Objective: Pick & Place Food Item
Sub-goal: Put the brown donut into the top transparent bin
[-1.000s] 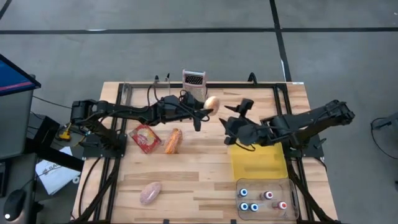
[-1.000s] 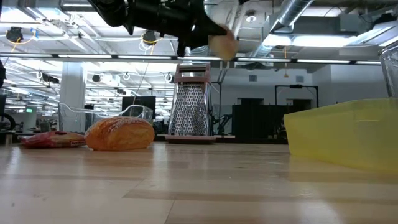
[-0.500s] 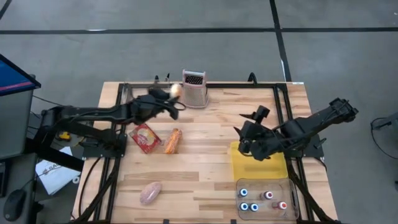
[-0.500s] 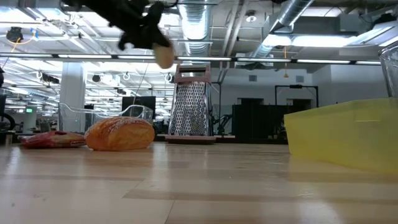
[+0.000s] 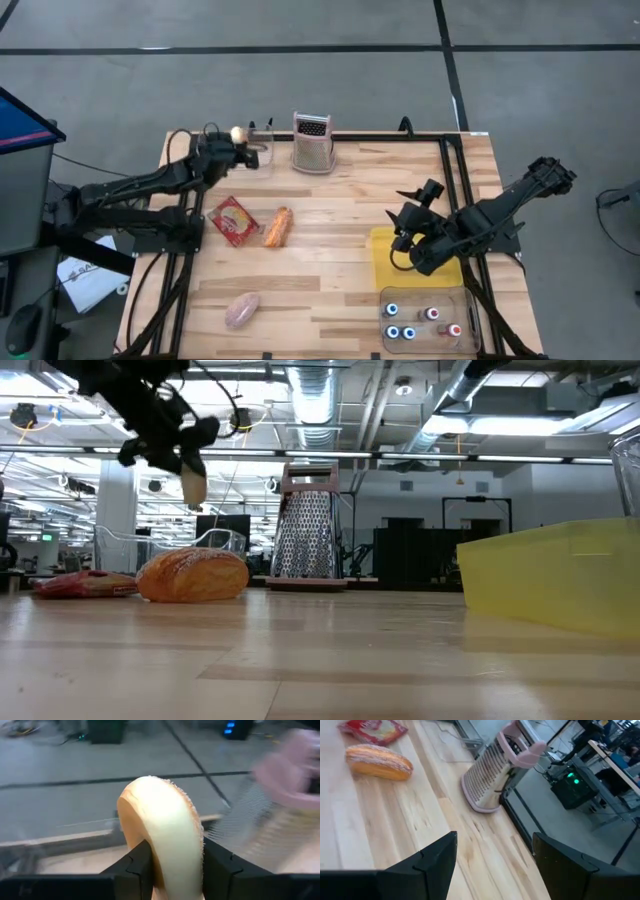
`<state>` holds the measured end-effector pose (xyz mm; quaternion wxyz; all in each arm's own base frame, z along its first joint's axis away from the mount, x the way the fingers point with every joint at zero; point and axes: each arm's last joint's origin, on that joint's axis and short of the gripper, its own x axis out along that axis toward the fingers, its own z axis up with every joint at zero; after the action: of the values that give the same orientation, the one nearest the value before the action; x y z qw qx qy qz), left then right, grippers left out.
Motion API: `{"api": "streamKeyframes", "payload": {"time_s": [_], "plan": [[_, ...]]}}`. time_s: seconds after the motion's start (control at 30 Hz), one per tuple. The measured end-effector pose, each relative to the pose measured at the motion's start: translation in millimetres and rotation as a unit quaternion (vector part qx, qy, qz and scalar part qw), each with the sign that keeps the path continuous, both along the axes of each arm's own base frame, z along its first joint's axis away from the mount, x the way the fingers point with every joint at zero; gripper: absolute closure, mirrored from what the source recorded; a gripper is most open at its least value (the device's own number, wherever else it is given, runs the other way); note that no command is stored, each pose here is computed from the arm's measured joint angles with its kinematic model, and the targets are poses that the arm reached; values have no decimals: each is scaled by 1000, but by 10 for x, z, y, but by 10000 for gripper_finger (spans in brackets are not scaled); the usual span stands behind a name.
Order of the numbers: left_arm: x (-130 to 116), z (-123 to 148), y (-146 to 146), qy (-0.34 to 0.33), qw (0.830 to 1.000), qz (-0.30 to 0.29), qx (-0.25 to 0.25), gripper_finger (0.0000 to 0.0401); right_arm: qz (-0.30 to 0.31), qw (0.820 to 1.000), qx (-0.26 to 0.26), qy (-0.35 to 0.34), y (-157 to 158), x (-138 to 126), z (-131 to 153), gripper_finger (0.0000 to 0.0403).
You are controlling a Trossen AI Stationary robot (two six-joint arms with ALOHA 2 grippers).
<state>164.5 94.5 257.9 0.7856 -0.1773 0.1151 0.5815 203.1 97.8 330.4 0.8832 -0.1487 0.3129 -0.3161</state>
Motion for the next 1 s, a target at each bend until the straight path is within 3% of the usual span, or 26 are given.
{"api": "streamKeyframes", "payload": {"time_s": [0.17, 0.5, 1.0], "plan": [[-127, -93, 338, -7, 998, 12, -59, 295, -8, 1000, -1, -6, -31, -41, -75, 154], [-423, -426, 735, 71, 979, 56, -181, 300, -15, 1000, 5, -16, -70, -58, -55, 154], [-454, -492, 723, 113, 968, 41, -220, 290, -23, 1000, 3, -11, -113, -42, -53, 154]]}}
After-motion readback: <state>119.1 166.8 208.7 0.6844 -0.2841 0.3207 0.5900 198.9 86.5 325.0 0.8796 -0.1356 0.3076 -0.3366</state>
